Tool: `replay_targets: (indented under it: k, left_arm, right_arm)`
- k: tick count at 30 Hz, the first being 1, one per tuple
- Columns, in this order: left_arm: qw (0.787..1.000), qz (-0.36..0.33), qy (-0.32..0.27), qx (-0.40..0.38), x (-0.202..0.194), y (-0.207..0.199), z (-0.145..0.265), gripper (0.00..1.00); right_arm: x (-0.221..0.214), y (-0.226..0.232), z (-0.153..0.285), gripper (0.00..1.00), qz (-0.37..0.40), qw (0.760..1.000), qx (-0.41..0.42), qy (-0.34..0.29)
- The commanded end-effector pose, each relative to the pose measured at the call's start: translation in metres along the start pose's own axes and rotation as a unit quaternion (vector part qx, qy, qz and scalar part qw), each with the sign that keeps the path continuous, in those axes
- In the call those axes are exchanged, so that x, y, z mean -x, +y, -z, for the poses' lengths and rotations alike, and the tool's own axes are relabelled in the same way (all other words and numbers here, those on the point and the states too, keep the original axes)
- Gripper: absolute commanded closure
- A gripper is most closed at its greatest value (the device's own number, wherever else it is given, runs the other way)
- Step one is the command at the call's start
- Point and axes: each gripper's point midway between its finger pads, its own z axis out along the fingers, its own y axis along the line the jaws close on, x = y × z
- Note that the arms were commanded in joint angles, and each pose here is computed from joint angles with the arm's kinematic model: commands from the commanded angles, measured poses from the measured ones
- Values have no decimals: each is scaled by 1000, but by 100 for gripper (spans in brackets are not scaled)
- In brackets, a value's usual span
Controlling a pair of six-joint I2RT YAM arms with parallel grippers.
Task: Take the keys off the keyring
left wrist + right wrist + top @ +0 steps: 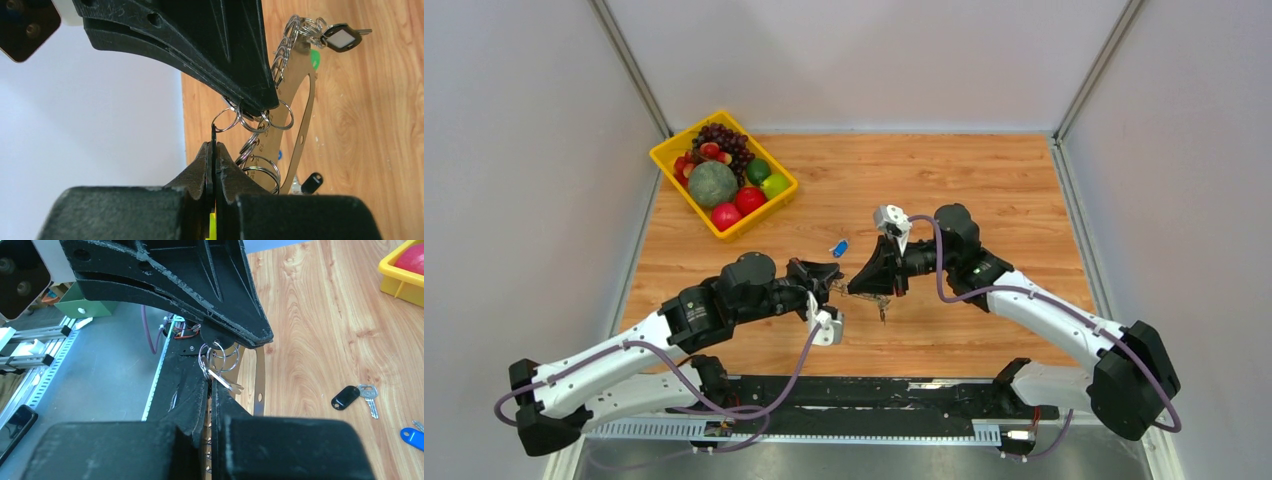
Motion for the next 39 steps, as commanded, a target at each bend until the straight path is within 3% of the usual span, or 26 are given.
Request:
replay_targets:
  k: [1,11,21,30,39]
  left_arm:
    - [997,54,-54,-6,15,0,-1,100]
    - [983,116,-126,-61,32,-22,-10,100]
    - [967,148,-163,-131,43,-42,-16,100]
    - [982,139,-125,-34,25,-9,-11,100]
    - [981,127,-146,-7,32,-2,0,100]
  right_arm:
    - [27,16,-1,100,34,999,26,-12]
    - [20,29,-3,100,-39,999,20,4]
    - [19,45,-4,100,-31,998,51,12]
    - [14,38,-3,100,-48,998,22,19]
    - [5,21,-9,100,-71,997,-1,32]
